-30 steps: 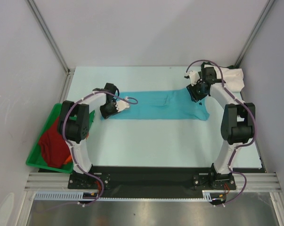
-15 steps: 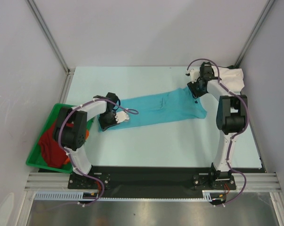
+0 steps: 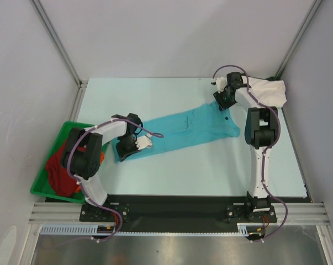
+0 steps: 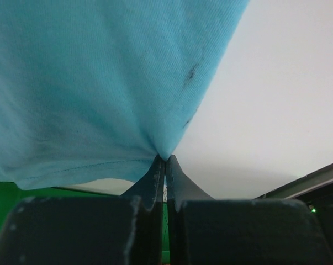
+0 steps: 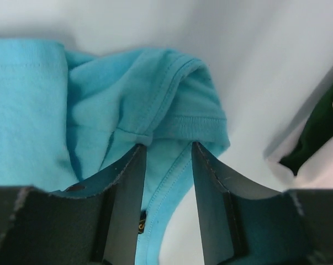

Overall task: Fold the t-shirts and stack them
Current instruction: Fold the tshirt

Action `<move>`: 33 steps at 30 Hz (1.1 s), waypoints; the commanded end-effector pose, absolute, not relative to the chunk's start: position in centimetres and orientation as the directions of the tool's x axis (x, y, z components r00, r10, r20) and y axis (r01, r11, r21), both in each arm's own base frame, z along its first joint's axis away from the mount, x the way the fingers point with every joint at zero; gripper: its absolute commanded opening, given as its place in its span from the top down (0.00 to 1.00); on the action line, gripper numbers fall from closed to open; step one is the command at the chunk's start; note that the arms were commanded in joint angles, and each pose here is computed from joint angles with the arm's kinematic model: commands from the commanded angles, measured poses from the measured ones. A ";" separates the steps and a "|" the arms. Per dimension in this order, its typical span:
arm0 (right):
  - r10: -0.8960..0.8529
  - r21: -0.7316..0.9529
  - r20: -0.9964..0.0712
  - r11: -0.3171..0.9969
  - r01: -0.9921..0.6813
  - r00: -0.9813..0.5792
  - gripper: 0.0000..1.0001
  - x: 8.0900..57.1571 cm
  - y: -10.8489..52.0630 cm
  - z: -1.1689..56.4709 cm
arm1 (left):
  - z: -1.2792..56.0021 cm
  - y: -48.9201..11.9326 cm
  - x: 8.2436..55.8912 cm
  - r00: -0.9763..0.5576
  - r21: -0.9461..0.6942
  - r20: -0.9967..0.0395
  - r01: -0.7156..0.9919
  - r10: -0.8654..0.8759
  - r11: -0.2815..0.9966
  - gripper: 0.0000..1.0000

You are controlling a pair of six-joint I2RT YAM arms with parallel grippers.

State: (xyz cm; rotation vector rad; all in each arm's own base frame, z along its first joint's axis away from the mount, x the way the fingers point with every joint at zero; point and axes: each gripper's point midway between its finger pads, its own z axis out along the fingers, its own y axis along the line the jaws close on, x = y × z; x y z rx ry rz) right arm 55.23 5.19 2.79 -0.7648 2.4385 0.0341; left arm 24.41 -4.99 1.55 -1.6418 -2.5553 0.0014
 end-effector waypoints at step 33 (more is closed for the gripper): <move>-0.437 -0.186 -0.772 0.850 -0.493 -0.462 0.53 68.2 12.4 3.4 | 2.8 -13.5 19.2 -0.356 -0.248 0.082 0.897 0.931 0.365 1.00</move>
